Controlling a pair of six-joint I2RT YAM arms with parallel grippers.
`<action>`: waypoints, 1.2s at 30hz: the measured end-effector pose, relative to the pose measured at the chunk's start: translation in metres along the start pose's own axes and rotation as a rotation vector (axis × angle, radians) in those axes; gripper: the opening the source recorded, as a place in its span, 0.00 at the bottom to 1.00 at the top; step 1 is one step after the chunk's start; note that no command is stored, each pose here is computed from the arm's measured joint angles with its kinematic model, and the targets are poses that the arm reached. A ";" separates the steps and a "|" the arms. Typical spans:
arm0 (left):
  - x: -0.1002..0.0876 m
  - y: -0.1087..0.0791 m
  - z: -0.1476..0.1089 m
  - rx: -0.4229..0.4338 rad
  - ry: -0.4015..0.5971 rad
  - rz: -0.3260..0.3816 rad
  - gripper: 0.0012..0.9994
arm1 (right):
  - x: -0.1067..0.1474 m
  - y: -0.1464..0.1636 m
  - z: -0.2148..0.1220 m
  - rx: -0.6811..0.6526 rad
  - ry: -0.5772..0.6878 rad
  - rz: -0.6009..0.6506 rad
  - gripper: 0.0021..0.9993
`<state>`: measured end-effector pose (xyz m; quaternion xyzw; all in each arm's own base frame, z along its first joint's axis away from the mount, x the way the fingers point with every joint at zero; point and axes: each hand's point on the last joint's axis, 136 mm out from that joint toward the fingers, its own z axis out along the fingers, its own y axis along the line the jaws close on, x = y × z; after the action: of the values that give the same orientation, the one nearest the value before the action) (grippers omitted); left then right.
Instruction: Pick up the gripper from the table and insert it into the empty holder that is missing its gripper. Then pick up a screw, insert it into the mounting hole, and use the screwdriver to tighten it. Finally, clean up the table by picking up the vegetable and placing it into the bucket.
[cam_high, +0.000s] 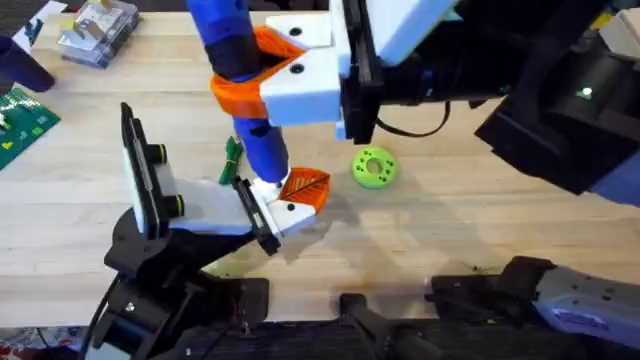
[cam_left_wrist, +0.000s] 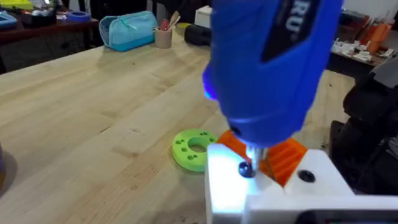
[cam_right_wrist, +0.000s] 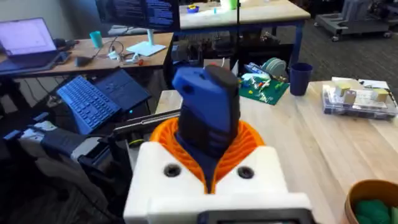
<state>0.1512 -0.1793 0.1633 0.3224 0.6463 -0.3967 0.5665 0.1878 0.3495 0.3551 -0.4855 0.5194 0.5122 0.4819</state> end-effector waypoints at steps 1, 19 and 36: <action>0.000 0.000 0.000 0.000 0.000 0.000 0.02 | 0.000 0.000 0.000 0.000 0.000 -0.001 0.02; 0.000 0.000 0.000 0.000 0.000 0.000 0.02 | 0.000 0.000 0.000 0.001 0.000 -0.010 0.02; 0.000 0.000 0.000 0.001 0.000 0.000 0.02 | 0.005 -0.001 0.002 -0.002 0.017 0.000 0.02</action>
<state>0.1511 -0.1794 0.1634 0.3225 0.6462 -0.3970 0.5664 0.1881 0.3516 0.3505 -0.4901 0.5229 0.5088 0.4769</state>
